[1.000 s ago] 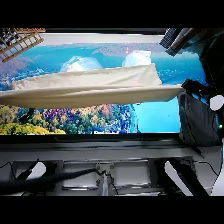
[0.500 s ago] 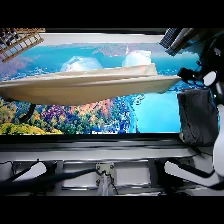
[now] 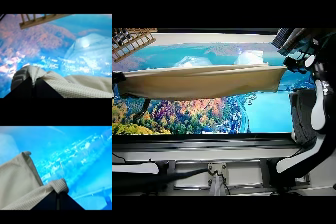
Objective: Fold the clothes and pants, and hang the long-sleeved shirts on hangers.
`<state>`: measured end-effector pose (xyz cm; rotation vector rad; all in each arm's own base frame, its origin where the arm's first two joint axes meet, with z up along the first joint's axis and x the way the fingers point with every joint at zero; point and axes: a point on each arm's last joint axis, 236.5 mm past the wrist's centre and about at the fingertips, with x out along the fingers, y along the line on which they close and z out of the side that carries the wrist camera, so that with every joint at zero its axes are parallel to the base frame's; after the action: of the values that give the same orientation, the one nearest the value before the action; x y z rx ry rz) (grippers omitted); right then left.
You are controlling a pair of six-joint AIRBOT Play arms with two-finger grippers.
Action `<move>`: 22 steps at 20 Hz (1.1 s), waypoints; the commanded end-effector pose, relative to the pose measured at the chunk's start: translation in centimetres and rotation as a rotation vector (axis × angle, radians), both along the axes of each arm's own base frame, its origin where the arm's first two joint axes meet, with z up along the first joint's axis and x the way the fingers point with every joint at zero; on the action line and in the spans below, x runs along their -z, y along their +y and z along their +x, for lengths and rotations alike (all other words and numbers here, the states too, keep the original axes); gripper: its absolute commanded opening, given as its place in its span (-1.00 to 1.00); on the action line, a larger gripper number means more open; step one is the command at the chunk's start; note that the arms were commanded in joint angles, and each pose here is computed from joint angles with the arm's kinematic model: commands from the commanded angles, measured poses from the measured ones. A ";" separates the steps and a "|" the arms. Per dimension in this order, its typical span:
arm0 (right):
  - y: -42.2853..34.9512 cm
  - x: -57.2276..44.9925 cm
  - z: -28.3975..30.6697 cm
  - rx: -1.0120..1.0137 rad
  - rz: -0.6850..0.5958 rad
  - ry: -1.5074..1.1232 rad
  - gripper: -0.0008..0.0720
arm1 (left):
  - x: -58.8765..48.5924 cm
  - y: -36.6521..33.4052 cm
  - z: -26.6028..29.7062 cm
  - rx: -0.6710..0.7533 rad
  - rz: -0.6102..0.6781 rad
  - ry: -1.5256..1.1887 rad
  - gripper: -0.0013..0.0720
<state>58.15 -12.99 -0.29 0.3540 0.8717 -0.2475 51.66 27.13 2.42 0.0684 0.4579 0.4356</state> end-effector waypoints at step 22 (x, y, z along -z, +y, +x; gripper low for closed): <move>4.2 0.0 -1.4 -0.109 -0.002 0.185 0.20 | -1.2 -1.2 -6.1 -0.127 -0.244 0.270 -0.22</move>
<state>59.12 -8.56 -2.40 0.3447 1.0111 -0.1801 50.76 26.65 4.48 0.0116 0.5903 0.4445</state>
